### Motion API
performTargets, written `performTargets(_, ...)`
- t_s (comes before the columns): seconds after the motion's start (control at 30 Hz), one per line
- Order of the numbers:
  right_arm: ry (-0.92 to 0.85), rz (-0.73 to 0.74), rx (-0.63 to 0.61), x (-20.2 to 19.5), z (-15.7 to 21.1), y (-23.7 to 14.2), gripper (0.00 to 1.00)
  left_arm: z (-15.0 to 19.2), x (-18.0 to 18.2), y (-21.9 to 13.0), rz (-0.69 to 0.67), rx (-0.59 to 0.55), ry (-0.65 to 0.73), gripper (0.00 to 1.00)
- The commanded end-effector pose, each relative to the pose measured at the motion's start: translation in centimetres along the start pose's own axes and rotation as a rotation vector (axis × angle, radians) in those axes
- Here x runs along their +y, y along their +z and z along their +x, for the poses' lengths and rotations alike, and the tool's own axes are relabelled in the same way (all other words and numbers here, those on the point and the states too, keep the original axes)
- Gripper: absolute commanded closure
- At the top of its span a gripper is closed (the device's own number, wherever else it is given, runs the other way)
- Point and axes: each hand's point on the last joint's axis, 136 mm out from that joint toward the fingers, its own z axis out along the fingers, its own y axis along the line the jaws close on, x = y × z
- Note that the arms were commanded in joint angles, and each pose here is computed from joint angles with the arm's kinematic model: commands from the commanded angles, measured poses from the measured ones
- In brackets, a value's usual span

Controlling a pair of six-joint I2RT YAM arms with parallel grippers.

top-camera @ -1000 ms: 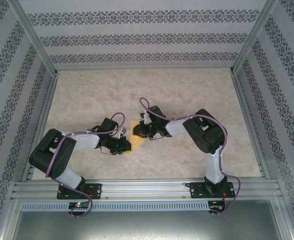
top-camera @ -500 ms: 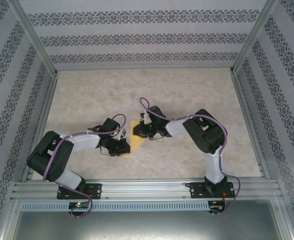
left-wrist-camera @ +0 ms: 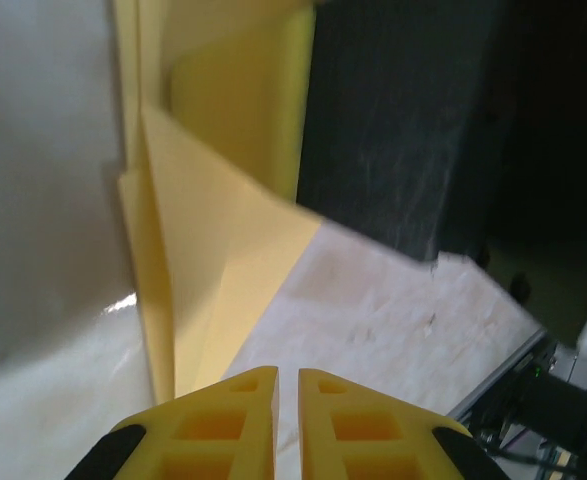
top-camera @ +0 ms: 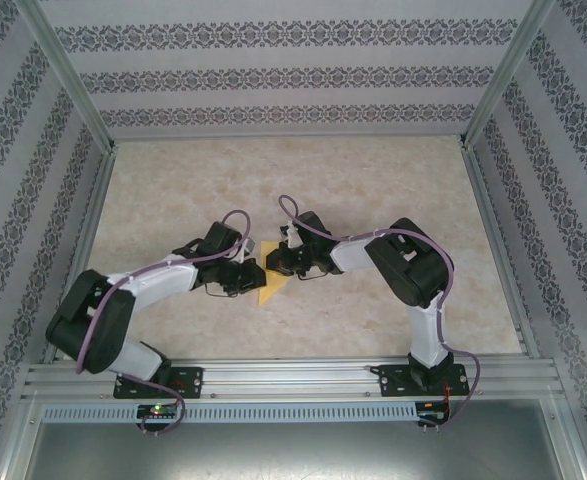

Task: Fold a paper plane with a square sheet of paper (pick it up from the middle)
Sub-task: Fourth fold the wing at the center of the table.

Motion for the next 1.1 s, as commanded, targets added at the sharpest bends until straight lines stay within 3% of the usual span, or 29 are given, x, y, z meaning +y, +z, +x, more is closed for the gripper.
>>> performTargets(0.0,0.077,0.16,0.016,-5.3,1.7,0.5,0.94,-0.7,-0.5,1.9,0.059,0.012,-0.022,0.84)
performTargets(0.13,0.076,0.16,0.017,-5.3,1.7,0.5,0.94,2.3,1.9,3.8,0.034,0.139,-0.08,0.85)
performTargets(0.37,0.08,0.163,0.017,-5.4,1.6,0.6,0.94,7.3,6.3,2.0,-0.145,0.271,-0.102,0.84)
performTargets(0.63,0.082,0.17,0.016,-5.6,1.6,0.5,0.94,8.6,6.2,0.6,-0.136,0.274,-0.094,0.82)
performTargets(0.73,0.079,0.168,0.019,-5.5,1.7,0.6,0.94,8.2,5.7,0.4,-0.117,0.25,-0.081,0.83)
performTargets(1.07,0.076,0.16,0.019,-5.2,1.7,0.7,0.94,0.6,-1.1,-2.1,0.015,-0.057,0.04,0.82)
